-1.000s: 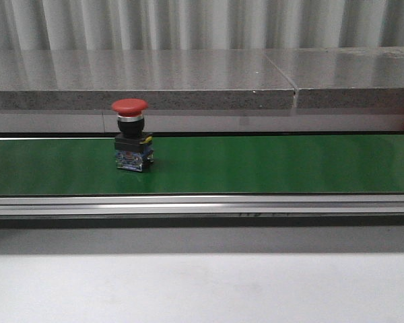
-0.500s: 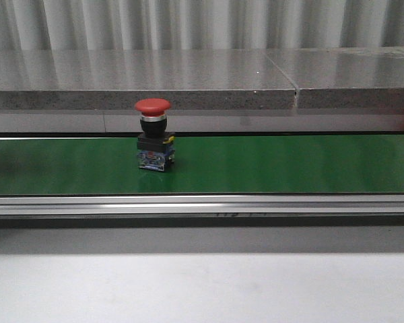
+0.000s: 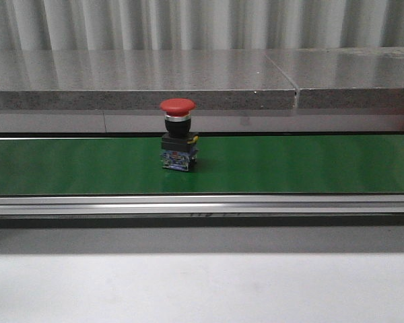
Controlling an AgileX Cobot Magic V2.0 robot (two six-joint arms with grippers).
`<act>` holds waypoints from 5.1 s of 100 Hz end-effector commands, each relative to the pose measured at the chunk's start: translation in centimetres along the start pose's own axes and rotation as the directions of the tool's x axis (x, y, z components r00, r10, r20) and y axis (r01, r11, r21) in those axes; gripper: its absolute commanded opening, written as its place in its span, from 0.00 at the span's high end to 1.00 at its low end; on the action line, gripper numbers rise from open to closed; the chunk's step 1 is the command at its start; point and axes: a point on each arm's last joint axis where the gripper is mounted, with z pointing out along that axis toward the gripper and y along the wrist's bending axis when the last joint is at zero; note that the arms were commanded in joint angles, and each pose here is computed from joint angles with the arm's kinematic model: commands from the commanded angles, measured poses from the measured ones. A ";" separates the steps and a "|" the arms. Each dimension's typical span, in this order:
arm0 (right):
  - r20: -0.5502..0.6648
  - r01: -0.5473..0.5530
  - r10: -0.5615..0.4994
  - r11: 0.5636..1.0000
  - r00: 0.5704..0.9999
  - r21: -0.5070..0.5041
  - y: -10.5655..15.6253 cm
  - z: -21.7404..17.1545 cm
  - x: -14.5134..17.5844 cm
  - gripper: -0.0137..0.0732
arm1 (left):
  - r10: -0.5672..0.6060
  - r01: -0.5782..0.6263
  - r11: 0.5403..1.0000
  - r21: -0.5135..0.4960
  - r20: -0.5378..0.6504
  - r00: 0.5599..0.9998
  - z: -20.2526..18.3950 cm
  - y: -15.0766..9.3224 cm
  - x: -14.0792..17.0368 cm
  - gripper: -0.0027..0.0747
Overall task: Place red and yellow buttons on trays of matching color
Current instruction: 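Set the yellow button on the belt and open the left gripper, then lower the right gripper onto the red button on the belt and grasp, then carry the red button into the red tray and release it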
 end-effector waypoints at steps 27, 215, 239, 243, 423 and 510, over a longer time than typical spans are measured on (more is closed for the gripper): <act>0.072 -0.004 0.002 0.999 0.997 0.039 -0.4 -0.3 -1.3 0.92 | -0.004 -0.005 0.999 0.039 0.235 0.972 -6.6 0.6 5.1 0.39; -0.024 -0.027 0.026 0.999 0.999 -0.044 0.3 0.3 -0.4 0.16 | -0.008 -0.005 0.999 0.043 0.283 0.959 -8.7 1.1 8.8 0.99; -0.173 -0.094 0.075 0.990 0.982 -0.101 0.1 3.6 0.5 0.16 | -0.008 -0.005 0.999 0.043 0.283 0.959 -8.7 1.1 8.8 0.99; -0.209 -0.105 0.078 0.987 0.975 -0.122 0.1 4.3 0.5 0.16 | -0.008 -0.005 0.999 0.043 0.283 0.959 -8.7 1.1 8.8 0.99; -0.462 -0.097 -0.034 0.962 0.886 -0.257 -3.0 19.3 -2.8 0.71 | -0.008 -0.005 0.999 0.043 0.283 0.959 -8.7 1.1 8.8 0.99; -0.312 -0.219 0.297 0.940 0.902 0.260 -20.2 20.4 -1.1 0.71 | -0.008 -0.005 0.999 0.043 0.283 0.959 -8.7 1.1 8.8 0.99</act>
